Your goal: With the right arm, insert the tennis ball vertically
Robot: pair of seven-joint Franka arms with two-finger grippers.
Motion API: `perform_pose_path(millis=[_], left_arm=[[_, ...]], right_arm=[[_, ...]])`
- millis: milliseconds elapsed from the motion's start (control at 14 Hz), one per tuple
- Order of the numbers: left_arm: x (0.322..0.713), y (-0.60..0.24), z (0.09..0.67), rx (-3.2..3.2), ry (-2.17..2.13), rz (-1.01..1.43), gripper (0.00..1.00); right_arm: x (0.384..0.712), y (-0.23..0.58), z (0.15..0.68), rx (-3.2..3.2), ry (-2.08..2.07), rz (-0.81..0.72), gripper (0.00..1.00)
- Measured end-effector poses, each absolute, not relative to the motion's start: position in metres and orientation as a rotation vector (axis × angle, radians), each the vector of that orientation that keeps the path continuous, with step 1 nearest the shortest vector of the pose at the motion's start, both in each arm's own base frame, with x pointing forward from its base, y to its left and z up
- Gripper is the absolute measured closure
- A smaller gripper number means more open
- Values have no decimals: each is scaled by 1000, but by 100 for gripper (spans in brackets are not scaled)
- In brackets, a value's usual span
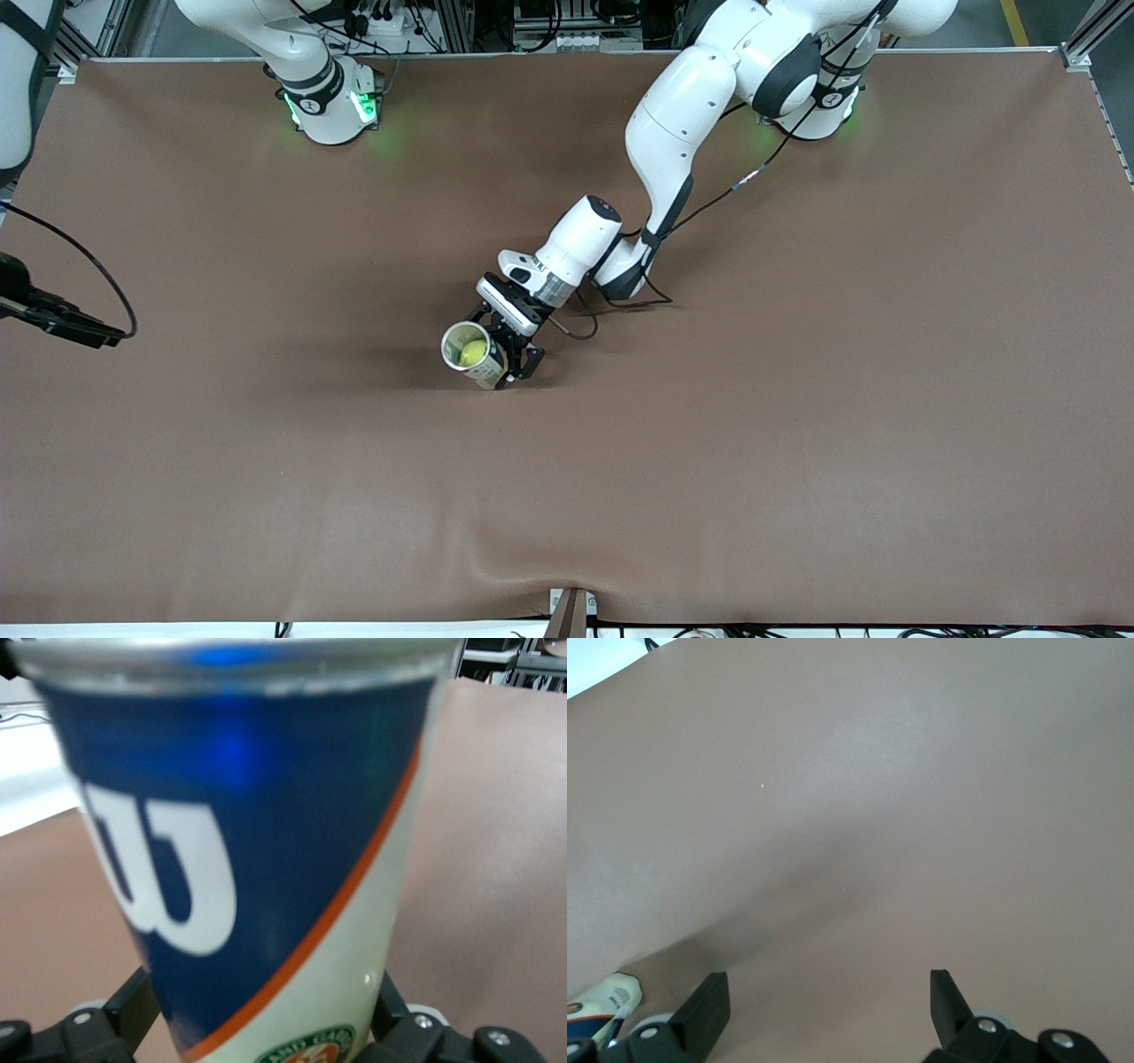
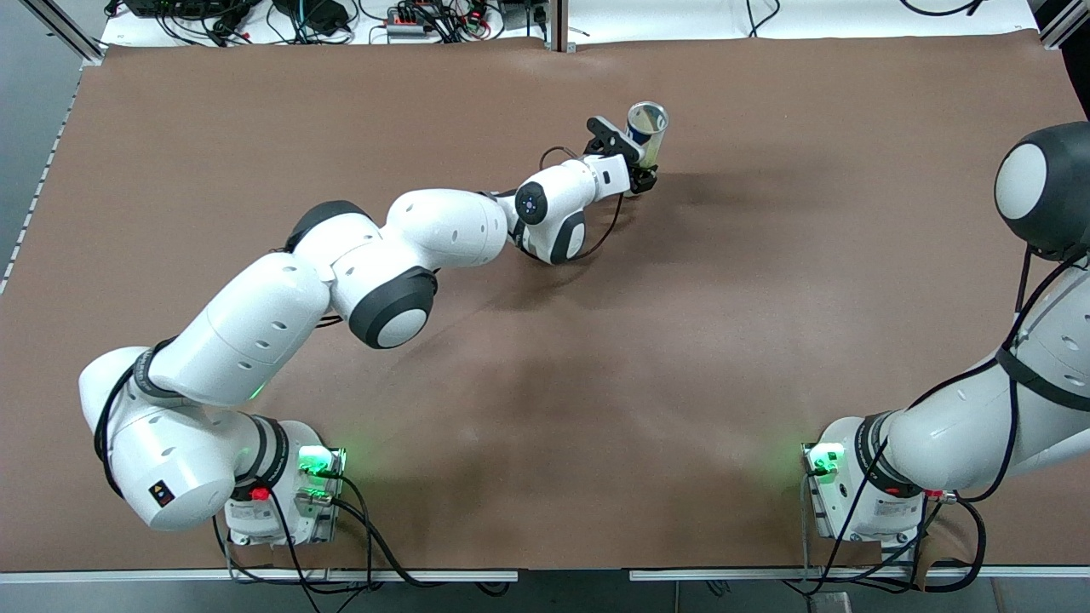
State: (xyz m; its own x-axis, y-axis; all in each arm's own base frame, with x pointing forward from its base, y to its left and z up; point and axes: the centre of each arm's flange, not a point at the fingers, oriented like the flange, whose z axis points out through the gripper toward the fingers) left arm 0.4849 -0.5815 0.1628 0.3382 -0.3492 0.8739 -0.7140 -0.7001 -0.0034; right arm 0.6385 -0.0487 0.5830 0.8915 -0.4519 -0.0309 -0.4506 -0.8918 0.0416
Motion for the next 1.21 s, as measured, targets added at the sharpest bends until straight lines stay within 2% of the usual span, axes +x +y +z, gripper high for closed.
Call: perform_pose_path(millis=[786,1000,1214], left_arm=[[438,-539,197,2321,-1013,1179,0],[424,-521,220,2340,-1006,1155,0],[417,-512,241,2340,-983,1153,0]], right_arm=[[635,-52,592,3057,-710,-41,0],[624,-52,603,3095,-699,-47,0],[598,-52,612,3123,-694,-61,0]])
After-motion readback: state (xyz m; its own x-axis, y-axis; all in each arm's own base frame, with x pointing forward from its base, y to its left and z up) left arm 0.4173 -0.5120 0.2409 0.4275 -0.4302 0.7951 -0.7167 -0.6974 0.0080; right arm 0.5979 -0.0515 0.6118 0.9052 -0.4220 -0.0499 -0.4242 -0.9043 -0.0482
